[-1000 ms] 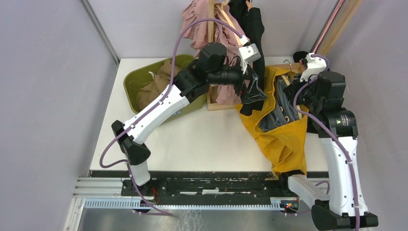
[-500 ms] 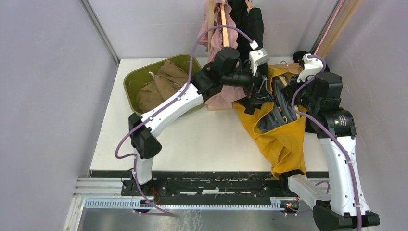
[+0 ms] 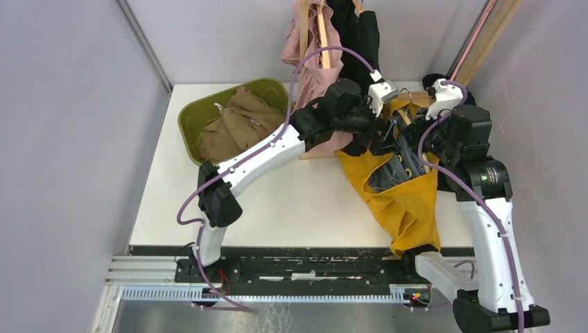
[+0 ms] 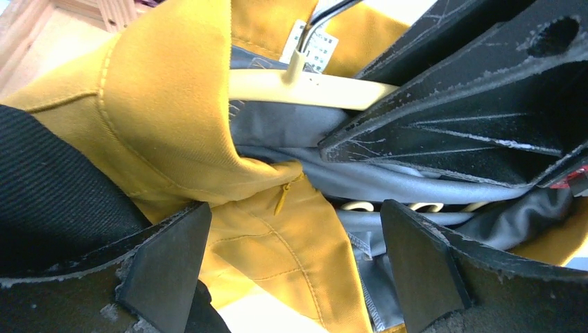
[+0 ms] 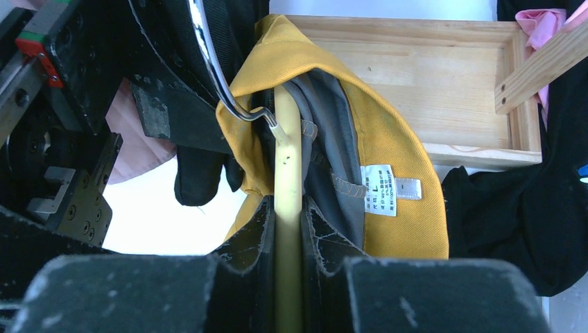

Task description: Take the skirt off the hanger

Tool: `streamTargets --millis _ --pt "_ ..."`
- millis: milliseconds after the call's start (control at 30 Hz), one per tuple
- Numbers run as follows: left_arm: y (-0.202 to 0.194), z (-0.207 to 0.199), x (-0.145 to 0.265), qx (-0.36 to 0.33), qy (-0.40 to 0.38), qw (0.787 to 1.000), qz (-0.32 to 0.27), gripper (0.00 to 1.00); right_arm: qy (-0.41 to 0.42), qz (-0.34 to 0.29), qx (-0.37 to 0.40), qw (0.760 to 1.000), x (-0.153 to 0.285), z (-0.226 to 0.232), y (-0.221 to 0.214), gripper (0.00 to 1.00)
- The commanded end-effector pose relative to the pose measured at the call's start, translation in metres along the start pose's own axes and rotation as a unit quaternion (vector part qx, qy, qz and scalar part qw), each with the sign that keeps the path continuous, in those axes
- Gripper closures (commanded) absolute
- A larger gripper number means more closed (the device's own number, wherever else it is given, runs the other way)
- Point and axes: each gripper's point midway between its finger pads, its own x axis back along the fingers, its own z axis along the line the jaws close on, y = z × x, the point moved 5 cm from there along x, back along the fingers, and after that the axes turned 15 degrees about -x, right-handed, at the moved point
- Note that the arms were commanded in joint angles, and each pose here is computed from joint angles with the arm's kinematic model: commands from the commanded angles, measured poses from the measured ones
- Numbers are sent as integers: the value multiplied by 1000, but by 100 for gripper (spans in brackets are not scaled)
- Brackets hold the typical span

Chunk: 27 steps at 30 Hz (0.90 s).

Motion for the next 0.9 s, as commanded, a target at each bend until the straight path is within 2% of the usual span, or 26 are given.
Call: streamTargets --millis 0,167,300,500,700,867 --pt "32 3 15 -28 40 998 -30 1 46 -88 4 995 13 21 38 99" --pt "48 5 48 -64 135 989 -15 1 56 -84 2 995 15 24 36 99" --pt "55 8 61 -63 170 983 -11 1 57 -73 1 996 18 23 27 99" --pt "70 4 61 -59 169 983 -33 1 56 -68 12 996 22 22 23 99" --pt "57 7 34 -52 149 987 -26 1 70 -70 5 995 20 27 26 99" --pt "49 11 31 -59 160 985 -14 1 82 -66 2 994 17 31 26 99"
